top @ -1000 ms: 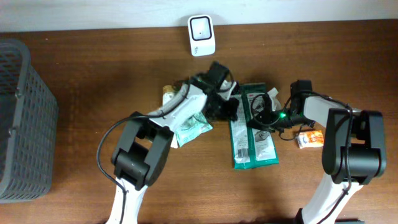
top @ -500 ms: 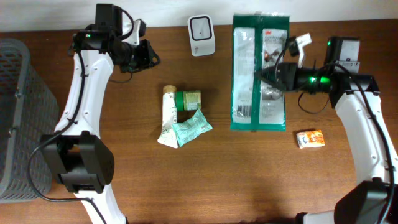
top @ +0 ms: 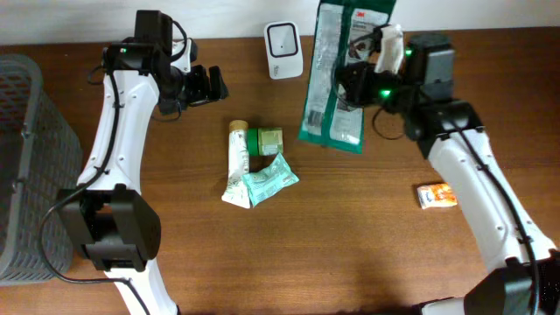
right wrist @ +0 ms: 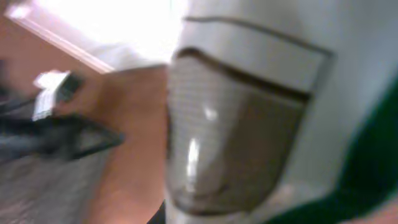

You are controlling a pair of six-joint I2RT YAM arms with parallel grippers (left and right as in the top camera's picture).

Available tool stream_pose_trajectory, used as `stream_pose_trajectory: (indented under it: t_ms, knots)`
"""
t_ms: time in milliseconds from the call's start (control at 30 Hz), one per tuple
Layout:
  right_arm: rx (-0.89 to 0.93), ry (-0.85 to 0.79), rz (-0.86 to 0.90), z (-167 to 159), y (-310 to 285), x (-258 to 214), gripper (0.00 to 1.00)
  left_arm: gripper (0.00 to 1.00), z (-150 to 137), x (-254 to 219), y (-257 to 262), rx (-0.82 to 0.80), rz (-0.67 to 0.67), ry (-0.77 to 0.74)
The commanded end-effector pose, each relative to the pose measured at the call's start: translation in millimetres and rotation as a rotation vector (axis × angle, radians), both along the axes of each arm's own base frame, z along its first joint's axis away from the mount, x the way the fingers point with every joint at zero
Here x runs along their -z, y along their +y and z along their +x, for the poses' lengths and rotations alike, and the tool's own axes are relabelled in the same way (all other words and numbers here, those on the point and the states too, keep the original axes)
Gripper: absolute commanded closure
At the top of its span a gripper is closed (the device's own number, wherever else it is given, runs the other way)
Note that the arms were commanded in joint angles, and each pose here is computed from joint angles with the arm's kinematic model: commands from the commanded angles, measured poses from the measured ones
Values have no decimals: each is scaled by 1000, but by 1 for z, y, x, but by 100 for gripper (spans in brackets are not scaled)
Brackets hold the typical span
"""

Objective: Scan the item barcode
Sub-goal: 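Raise the glove pack with the right gripper to the scanner, then carry the glove pack right and release it on the table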

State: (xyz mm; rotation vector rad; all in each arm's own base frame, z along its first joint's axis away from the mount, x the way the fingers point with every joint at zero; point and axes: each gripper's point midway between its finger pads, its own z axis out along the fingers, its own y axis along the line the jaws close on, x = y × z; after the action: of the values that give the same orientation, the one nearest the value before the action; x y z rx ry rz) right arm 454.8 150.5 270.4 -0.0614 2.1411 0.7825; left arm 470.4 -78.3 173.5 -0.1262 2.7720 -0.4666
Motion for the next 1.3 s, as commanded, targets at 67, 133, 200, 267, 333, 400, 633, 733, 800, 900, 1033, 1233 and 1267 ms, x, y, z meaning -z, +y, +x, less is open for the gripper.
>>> stream_pose_trajectory:
  t_ms: [67,133,200,267,333,400,633,733,800,900,1033,1233,1267]
  knots:
    - [228,-298,-505,56,-14,-40,96,1,11,-4,86,-187,466,-61]
    - [255,-412,-659,77,-7,-45,96,1,8,-15,122,-272,675,-69]
    - [254,-569,-813,94,13,-53,96,1,1,-28,150,-336,832,-65]
    - [236,-684,-911,106,29,-57,96,1,1,-25,155,-343,807,-57]
    - [216,-798,-1002,121,47,-50,96,1,0,-23,157,-346,787,-51]
    - [208,-863,-1046,130,56,-43,96,1,0,-23,157,-346,787,-51]
    - [-20,-1074,-1104,148,106,13,96,1,0,-23,157,-345,787,-51]
    - [-51,-1152,-1108,150,119,27,96,1,0,-23,157,-345,787,-52]
    - [-71,-1186,-1087,150,126,34,96,1,0,-23,157,-345,787,-52]
    - [-157,-1237,-1120,147,137,46,96,1,0,-23,157,-345,787,-52]
    - [-216,-1267,-1135,144,145,53,96,1,0,-23,157,-345,787,-52]
    - [-241,-1282,-1117,141,149,53,96,1,0,-23,157,-345,787,-52]
    - [-242,-1277,-1091,141,150,53,96,1,0,-23,157,-345,787,-52]
